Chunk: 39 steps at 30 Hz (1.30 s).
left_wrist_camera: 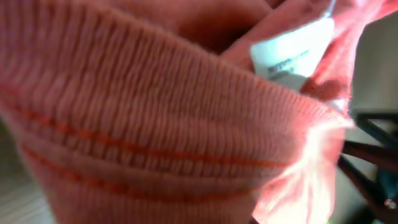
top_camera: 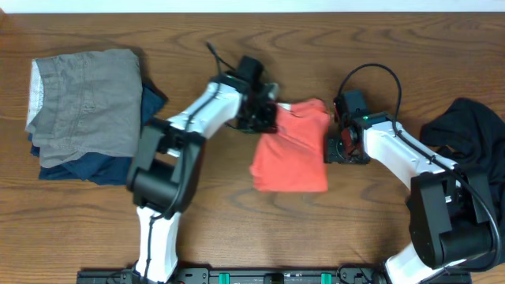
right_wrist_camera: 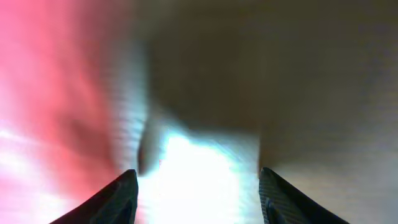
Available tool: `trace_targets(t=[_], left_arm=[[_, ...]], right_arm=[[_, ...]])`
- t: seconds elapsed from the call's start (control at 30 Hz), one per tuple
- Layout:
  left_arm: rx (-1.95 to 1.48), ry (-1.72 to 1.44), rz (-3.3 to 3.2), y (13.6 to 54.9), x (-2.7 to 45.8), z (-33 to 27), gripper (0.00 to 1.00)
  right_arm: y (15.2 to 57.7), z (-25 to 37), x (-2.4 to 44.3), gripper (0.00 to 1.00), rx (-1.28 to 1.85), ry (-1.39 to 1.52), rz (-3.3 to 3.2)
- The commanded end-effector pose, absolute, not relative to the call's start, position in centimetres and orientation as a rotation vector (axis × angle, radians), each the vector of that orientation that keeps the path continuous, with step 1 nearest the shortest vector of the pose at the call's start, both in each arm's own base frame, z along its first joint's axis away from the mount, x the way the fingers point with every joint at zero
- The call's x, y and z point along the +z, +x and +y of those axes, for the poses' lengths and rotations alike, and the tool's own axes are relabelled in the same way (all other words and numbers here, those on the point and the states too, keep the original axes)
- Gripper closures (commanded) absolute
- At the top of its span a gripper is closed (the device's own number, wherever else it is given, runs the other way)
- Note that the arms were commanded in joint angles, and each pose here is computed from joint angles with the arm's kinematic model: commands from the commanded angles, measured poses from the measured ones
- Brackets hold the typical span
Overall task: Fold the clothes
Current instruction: 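Carry the red bundle left with the left gripper onto the clothes stack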
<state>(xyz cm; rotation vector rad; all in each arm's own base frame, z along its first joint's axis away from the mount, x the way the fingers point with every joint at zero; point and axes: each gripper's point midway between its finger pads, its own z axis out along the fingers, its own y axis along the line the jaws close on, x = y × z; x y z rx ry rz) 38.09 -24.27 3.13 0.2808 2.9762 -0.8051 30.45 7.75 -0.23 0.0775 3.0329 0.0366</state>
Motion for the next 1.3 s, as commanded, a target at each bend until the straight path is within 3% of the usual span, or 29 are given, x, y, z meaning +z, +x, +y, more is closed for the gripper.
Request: trace_targets(t=[0.0, 0.23, 0.4, 0.7, 0.93, 0.97, 1.03, 1.07, 1.1, 1.27], left_arm=[[-0.480, 0.083, 2.833, 42.3, 8.8, -16.3, 0.94], [-0.314, -0.191, 2.592, 44.0, 18.2, -5.0, 0.94], [-0.220, -0.378, 2.436, 44.6, 22.0, 2.7, 0.93], [-0.100, -0.655, 2.295, 43.8, 22.9, 14.3, 0.89], [-0.046, -0.799, 2.262, 41.8, 22.4, 19.5, 0.83], [-0.044, -0.814, 2.269, 41.5, 22.2, 19.8, 0.68], [-0.042, -0.836, 2.281, 40.9, 21.8, 20.1, 0.24], [-0.040, -0.841, 2.282, 40.8, 21.8, 20.2, 0.10], [-0.039, -0.847, 2.282, 40.7, 21.7, 20.4, 0.02], [-0.043, -0.866, 2.279, 40.5, 21.7, 20.5, 0.02]], right_arm=[[29.6, 6.7, -0.9, 0.39, -0.038, 0.081, 3.059], [29.6, 6.6, -0.9, 0.39, -0.044, 0.081, 3.060], [29.6, 6.5, -0.9, 0.39, -0.055, 0.079, 3.058], [29.5, 6.4, -0.9, 0.38, -0.056, 0.069, 3.063], [29.5, 6.5, -0.9, 0.38, -0.056, 0.070, 3.063], [29.5, 6.5, -0.9, 0.38, -0.056, 0.070, 3.063], [29.5, 6.5, -0.9, 0.37, -0.056, 0.070, 3.063], [29.5, 6.5, -0.9, 0.37, -0.056, 0.070, 3.063], [29.5, 6.5, -0.9, 0.37, -0.056, 0.070, 3.063], [29.4, 6.4, -0.9, 0.37, -0.056, 0.070, 3.066]])
